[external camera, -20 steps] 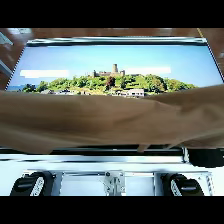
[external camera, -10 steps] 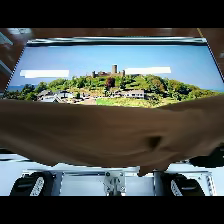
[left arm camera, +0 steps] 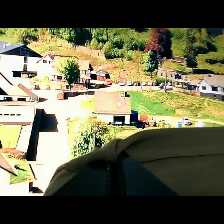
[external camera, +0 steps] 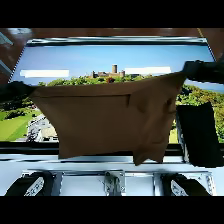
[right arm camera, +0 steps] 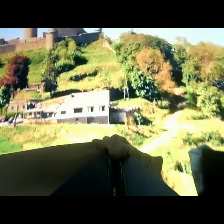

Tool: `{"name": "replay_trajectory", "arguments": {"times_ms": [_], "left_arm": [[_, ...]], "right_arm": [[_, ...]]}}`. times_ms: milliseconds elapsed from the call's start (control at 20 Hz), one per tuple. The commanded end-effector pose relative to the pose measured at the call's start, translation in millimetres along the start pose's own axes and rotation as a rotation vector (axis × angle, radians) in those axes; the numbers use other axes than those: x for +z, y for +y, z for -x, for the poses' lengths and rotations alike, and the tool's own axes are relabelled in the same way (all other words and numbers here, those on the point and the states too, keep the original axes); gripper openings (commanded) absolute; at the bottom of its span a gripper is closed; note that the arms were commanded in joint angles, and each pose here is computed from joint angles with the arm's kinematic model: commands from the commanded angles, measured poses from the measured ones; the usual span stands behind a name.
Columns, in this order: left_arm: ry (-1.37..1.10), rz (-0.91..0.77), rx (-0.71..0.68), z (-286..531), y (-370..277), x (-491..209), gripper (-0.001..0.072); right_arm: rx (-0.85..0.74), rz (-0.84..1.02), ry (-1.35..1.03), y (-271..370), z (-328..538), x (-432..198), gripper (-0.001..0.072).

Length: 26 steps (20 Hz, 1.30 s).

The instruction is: Fold the shirts.

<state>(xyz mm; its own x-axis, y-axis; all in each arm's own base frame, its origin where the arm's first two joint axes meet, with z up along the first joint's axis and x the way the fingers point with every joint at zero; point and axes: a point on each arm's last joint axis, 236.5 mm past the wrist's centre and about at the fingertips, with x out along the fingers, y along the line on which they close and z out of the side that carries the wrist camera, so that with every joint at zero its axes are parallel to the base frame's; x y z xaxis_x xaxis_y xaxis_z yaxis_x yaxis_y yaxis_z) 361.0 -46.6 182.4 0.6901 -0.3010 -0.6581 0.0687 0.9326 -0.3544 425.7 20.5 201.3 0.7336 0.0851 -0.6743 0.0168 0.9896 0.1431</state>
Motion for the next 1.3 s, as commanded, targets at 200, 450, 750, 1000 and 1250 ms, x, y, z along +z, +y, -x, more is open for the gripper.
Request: {"name": "replay_trajectory", "arguments": {"times_ms": [200,450,750,1000,1250], "left_arm": [[0.056,0.119,0.006,-160,59,-3,0.0046],[0.096,0.135,0.034,-211,72,-25,0.0046],[0.230,0.162,0.021,-221,75,-61,0.0046],[0.600,0.176,0.052,-184,79,-140,0.0045],[0.644,0.197,0.061,-180,74,-150,0.0046]], "right_arm": [[0.042,-0.125,-0.066,-9,-184,-3,0.0055],[0.023,-0.154,-0.021,-20,-242,-36,0.0056],[0.009,-0.151,0.081,-26,-243,-60,0.0055],[-0.115,-0.020,0.447,-59,-194,-133,0.0055],[-0.148,-0.026,0.553,-72,-190,-158,0.0055]]}}
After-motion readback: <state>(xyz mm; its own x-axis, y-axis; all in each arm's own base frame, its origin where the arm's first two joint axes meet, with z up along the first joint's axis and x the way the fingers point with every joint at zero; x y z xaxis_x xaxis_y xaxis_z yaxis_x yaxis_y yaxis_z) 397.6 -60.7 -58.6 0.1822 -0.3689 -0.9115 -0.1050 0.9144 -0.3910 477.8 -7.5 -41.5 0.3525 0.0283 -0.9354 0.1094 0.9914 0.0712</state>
